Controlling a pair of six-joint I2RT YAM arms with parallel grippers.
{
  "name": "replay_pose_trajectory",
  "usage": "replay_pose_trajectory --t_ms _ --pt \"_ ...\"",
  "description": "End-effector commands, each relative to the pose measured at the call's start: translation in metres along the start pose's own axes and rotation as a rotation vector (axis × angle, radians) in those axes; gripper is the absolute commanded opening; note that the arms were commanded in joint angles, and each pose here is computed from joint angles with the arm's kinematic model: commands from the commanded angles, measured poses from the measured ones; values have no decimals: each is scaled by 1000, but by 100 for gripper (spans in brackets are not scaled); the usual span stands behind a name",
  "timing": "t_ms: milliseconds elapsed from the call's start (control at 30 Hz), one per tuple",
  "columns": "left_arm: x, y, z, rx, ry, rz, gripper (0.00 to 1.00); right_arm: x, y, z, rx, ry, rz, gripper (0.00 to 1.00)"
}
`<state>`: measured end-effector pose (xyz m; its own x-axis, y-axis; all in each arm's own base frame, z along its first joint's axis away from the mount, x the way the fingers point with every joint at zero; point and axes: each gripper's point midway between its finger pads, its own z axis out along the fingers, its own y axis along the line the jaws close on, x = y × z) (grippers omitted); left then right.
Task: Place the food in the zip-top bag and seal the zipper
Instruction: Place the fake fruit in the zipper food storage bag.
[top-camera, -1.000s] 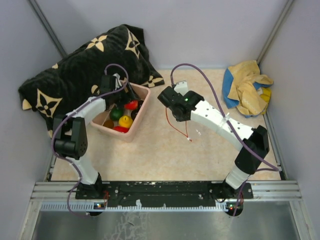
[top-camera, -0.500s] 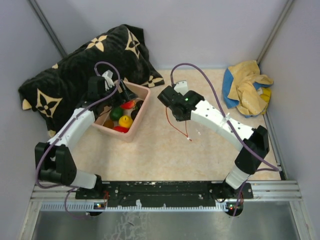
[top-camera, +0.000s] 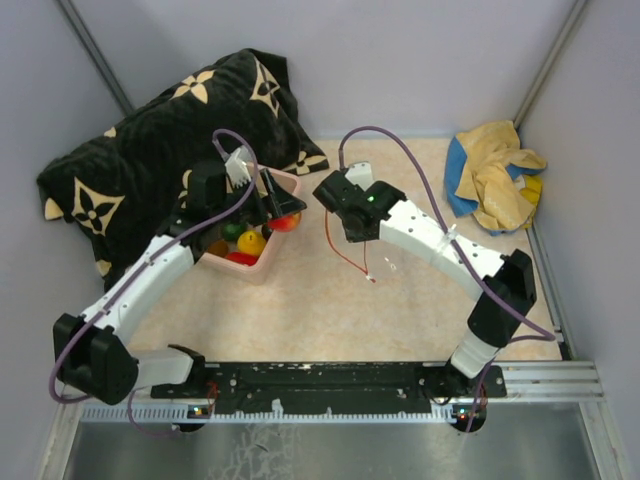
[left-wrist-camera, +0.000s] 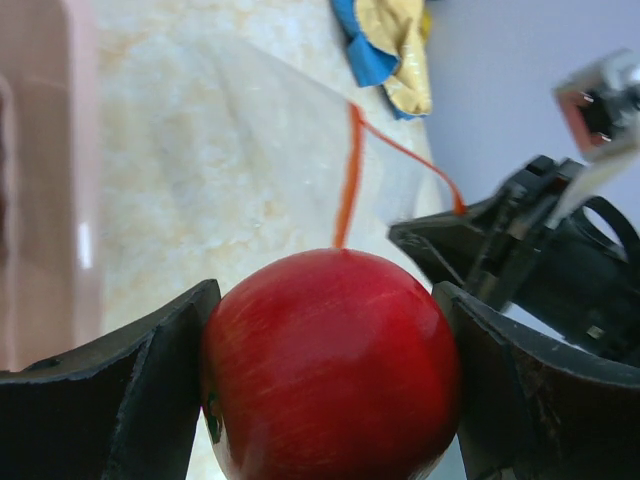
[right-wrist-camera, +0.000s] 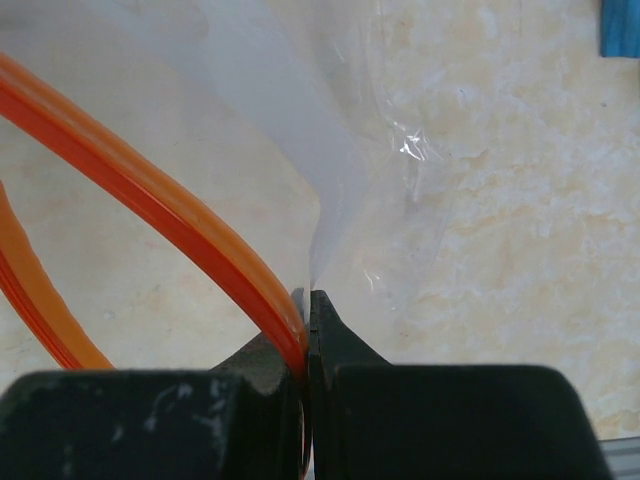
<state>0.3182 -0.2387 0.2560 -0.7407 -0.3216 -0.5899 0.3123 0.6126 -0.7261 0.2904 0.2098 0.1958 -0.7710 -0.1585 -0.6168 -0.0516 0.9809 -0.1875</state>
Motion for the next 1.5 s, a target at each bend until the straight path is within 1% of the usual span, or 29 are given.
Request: replay_pose_trajectory --t_ms 0,167,233,333,500,567,667,733,867,967,1067,1267,1367,1467 --pt "5 -38 0 120 -35 -16 51 -18 11 -6 -52 -42 67 0" --pt "5 -67 3 224 -68 -63 48 -18 18 -7 -94 -42 96 0" --pt "8 -75 7 243 -62 -73 48 -18 20 -9 -110 -44 105 0" --pt "16 -75 16 235 -52 -83 48 -19 22 -13 -131 -47 121 0" --pt "31 -61 32 207 -57 -137 48 -20 29 -19 -192 -49 150 0" --pt "34 -59 36 196 -70 -138 47 -19 33 -22 -217 -43 159 0" --pt "36 -50 41 145 -93 -97 47 -21 38 -26 -254 -45 180 0" --pt "40 -36 45 87 -92 -79 47 -24 40 -31 -278 -51 190 0" --pt "46 -15 47 0 -85 -51 47 -28 44 -37 -314 -60 202 0" --pt "51 3 49 -94 -62 -16 48 -30 50 -41 -354 -62 209 0" --pt "48 10 49 -139 -63 8 50 -30 58 -42 -399 -62 215 0" --pt "38 -5 48 -115 -81 33 57 -26 78 -40 -457 -37 199 0" --pt "33 -17 48 -97 -89 56 64 -25 85 -40 -478 -32 197 0" --pt "34 -21 49 -104 -87 86 73 -25 88 -40 -486 -32 200 0"
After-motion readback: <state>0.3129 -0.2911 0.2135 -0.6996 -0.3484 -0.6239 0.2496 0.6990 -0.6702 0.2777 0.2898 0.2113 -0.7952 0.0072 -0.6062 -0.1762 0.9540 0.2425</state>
